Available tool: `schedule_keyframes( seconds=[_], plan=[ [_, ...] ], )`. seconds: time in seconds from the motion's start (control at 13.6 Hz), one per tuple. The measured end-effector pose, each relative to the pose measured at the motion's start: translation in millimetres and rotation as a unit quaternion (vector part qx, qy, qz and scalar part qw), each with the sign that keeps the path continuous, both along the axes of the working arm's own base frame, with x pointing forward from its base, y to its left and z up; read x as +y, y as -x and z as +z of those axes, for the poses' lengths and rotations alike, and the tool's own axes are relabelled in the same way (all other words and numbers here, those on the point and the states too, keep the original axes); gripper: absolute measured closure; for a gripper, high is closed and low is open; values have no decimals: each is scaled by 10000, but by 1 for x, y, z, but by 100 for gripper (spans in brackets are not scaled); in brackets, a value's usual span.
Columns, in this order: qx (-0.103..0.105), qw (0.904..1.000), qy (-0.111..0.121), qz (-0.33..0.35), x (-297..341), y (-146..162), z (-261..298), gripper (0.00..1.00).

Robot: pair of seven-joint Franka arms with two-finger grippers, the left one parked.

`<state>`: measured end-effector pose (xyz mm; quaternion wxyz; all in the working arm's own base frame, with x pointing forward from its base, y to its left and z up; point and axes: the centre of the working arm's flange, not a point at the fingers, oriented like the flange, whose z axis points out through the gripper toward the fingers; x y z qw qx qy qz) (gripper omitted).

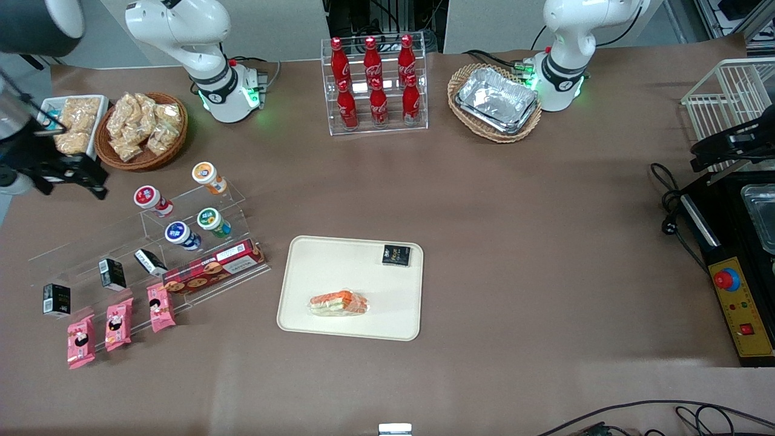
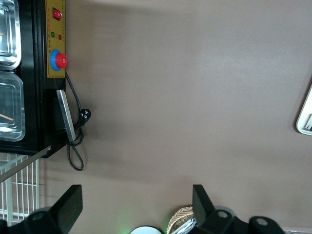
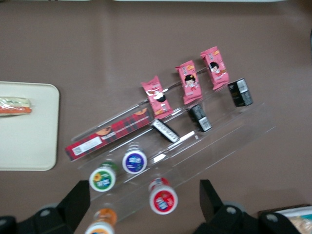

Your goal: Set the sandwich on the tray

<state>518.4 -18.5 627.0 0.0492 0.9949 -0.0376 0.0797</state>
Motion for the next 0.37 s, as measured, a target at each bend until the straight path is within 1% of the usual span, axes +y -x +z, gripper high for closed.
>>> schedule_keyframes(
  seconds=[0.15, 0.29, 0.37],
  plan=[
    [-72, 9998, 64, 197, -23, -6, 5, 0],
    [-155, 9996, 72, 210, -30, -25, 11, 0],
    [-162, 9996, 67, 202, -32, -36, 10, 0]
  ],
)
